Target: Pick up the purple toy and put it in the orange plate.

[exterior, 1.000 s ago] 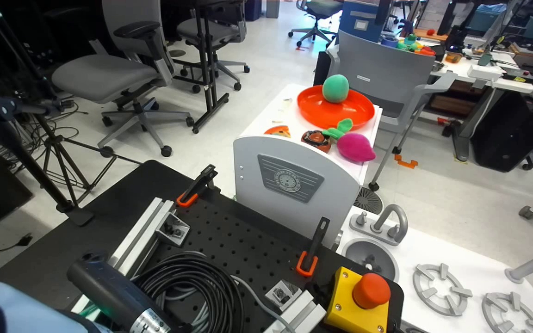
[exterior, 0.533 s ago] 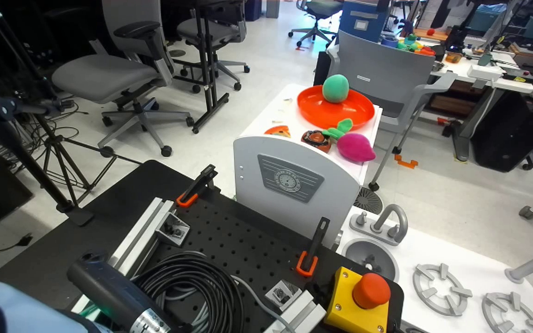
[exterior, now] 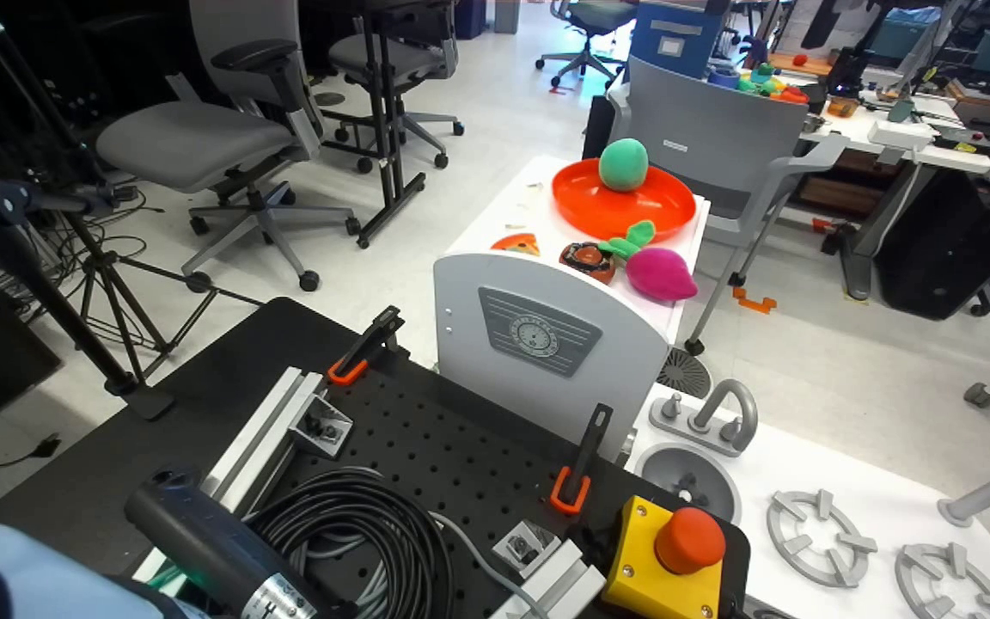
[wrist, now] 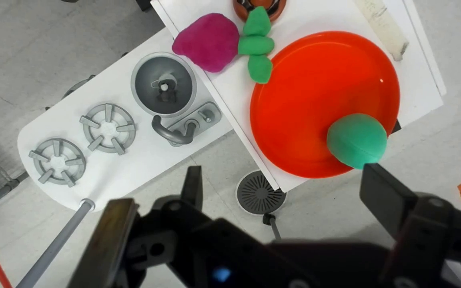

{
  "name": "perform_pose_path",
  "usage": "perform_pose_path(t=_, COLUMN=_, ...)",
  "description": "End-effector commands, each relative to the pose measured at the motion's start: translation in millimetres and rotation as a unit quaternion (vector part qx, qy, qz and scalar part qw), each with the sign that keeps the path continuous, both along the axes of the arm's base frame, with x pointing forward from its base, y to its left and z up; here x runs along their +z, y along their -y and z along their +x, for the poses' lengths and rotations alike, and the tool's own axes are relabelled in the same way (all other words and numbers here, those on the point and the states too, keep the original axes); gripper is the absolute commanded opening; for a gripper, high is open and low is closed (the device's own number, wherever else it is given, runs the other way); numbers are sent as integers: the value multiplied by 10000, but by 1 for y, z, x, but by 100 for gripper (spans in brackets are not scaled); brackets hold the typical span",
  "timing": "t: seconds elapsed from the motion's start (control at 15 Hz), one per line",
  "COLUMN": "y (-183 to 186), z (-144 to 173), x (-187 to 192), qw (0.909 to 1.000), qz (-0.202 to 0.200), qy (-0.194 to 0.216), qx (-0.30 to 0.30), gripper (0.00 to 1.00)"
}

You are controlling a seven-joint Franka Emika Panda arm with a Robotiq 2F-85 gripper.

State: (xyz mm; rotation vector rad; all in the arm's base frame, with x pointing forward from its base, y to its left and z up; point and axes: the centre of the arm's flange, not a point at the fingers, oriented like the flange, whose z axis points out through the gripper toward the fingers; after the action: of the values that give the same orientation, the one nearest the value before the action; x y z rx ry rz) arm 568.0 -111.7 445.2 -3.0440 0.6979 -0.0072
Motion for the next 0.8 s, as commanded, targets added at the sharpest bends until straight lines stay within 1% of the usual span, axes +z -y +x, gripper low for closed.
perform_pose_path(t=0.0, y=-3, z=-18, x=13, qw=9999, qz=-109, qy=65, qx=118, gripper=100)
perform_pose_path(t=0.13, y=-13, z=-36, x=19, qw=9992, qz=-207, qy=140, qx=327, gripper=100)
perform_pose_path(t=0.27, y=-25, z=-52, x=22, qw=9973, qz=-421, qy=150, qx=575, gripper=100)
perform_pose_path(t=0.4, y=-33, z=-62, x=25, qw=9960, qz=-515, qy=105, qx=719, gripper=100)
perform_pose_path(t=0.47, y=-37, z=-66, x=27, qw=9956, qz=-490, qy=38, qx=797, gripper=100)
perform_pose_path(t=0.53, y=-28, z=-45, x=22, qw=9973, qz=-437, qy=22, qx=594, gripper=100)
perform_pose_path(t=0.73, y=-30, z=-48, x=22, qw=9972, qz=-438, qy=19, qx=608, gripper=100)
